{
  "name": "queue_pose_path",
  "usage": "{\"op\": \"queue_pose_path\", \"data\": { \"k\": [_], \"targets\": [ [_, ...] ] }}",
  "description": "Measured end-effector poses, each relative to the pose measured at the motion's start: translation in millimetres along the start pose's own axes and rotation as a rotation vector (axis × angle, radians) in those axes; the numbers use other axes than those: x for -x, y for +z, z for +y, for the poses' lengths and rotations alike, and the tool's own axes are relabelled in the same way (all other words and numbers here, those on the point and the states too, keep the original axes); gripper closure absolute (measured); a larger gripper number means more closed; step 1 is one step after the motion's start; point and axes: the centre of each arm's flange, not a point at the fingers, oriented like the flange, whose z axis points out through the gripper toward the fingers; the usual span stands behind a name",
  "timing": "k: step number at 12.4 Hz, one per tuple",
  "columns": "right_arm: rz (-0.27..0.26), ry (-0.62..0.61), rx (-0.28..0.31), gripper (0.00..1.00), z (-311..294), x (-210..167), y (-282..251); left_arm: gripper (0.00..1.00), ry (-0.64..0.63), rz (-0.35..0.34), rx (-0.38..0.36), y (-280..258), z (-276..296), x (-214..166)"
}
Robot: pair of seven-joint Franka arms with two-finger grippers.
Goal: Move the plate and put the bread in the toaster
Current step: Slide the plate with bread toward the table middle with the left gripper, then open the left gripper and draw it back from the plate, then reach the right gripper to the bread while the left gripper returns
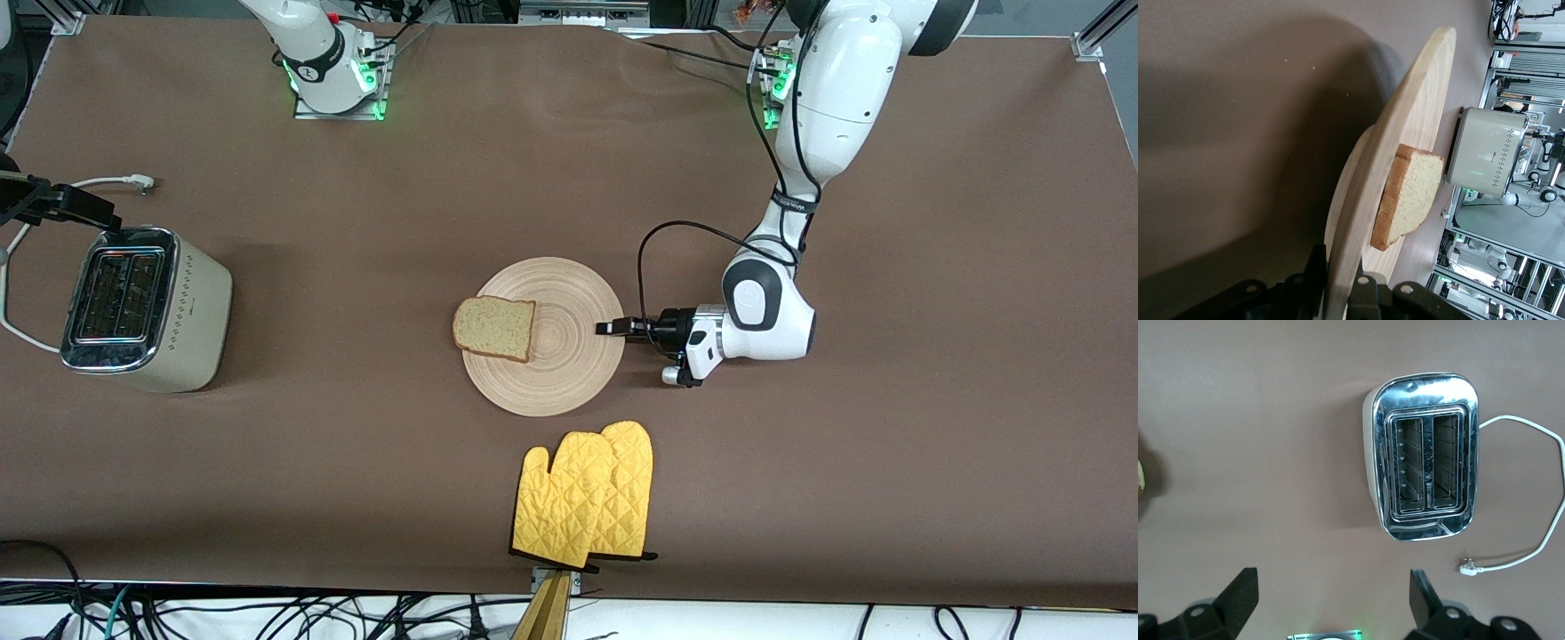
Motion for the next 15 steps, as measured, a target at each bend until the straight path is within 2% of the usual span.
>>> {"op": "queue_pose_path", "data": {
  "k": [1, 4, 5, 7, 9, 10, 12, 15],
  "targets": [
    [0.000, 0.000, 0.000, 0.00, 0, 0, 0, 0.75, -0.003, 0.002, -0.001, -2, -2, 0],
    [-0.006, 0.000, 0.000, 0.00, 0, -2, 3, 0.41, -0.018, 0.022, -0.009, -22, -13, -7],
    [-0.012, 0.000, 0.000, 0.00, 0, -3, 5, 0.34, -0.015, 0.024, -0.019, -39, -18, -11],
    [-0.022, -0.003, 0.001, 0.00, -2, -6, 11, 0.32, 0.016, 0.002, -0.071, -100, -23, -22],
    [-0.027, -0.011, -0.006, 0.00, -8, -8, 14, 0.30, 0.071, -0.016, -0.179, -183, -13, -26],
    [-0.037, -0.017, -0.038, 0.00, -14, -11, 19, 0.20, 0.101, -0.018, -0.246, -227, -2, -23],
    [-0.083, -0.028, -0.173, 0.00, -33, -22, 43, 0.01, 0.127, -0.027, -0.390, -309, 24, -8],
    [-0.193, -0.023, -0.351, 0.00, -61, -48, 105, 0.00, 0.130, -0.042, -0.617, -377, 76, 29]
  ]
}}
